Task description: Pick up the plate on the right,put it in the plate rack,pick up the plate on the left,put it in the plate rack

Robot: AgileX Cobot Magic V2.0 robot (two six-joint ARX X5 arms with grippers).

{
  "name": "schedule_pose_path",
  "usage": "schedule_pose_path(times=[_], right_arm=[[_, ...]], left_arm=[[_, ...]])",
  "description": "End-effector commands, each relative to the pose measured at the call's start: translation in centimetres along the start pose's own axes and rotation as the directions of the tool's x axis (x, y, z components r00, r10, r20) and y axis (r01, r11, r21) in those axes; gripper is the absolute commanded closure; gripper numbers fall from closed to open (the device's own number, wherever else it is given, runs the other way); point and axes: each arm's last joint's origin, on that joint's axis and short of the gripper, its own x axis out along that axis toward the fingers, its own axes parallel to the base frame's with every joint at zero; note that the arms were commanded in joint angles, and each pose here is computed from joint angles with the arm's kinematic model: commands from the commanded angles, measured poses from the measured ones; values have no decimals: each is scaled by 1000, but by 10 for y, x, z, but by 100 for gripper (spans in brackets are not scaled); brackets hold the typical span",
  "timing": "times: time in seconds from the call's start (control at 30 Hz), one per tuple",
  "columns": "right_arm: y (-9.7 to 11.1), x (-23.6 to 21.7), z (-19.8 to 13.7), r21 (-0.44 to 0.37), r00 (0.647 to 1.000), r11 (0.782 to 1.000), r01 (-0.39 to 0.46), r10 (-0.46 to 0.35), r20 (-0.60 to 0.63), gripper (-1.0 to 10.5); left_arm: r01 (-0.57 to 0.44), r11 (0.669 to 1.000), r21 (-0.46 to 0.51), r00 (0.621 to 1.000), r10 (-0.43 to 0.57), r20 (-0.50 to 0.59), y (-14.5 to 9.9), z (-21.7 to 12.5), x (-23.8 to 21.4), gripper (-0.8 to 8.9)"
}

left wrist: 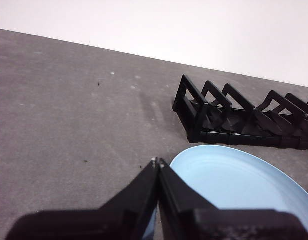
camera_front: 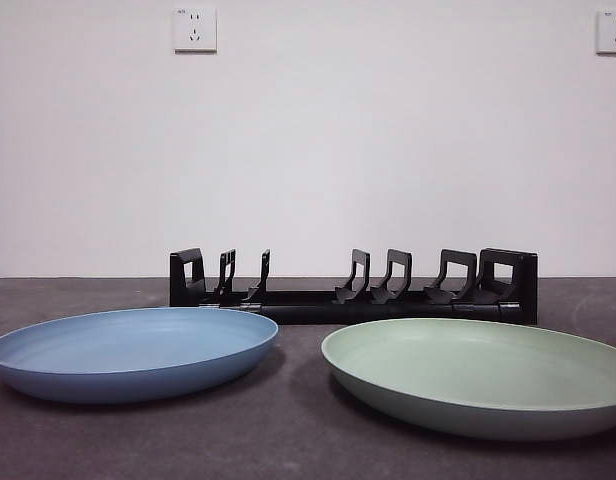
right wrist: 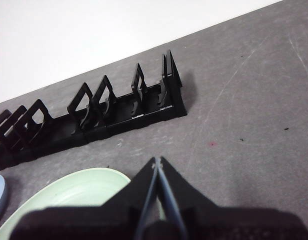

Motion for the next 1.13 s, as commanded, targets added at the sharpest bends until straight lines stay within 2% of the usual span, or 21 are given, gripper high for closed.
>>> schedule_pose_path(times=[0.03, 0.5, 0.6, 0.77, 0.9, 1.0, 1.13], right_arm=[[0, 0, 1, -5, 1000, 1000, 1, -1, 3, 946], [1, -1, 2, 18, 1000, 1000, -5, 5, 1, 947], [3, -2, 7, 47, 1000, 999, -5, 5, 3, 950], [8, -2, 25, 56, 1000, 998, 2, -1, -19, 950], [15, 4, 45, 58, 997, 998, 18, -14, -70, 950], [20, 14, 60, 60, 991, 998, -4, 12, -136, 950], [27, 33, 77, 60, 958, 997, -38, 54, -283, 949]], left_arm=[[2, 1000, -6, 1000, -2, 8, 0, 1, 0, 818], [34, 999, -11, 999, -34, -3, -1, 1, -1, 819], [61, 997, -54, 998, -62, -10, -3, 5, -2, 819], [63, 996, -62, 997, -66, -42, -7, 19, -5, 819], [57, 997, -58, 996, -61, -68, -12, 39, -4, 819], [79, 995, -55, 991, -85, -107, -16, 56, 1, 819], [142, 990, -21, 974, -144, -175, -24, 83, 15, 819]])
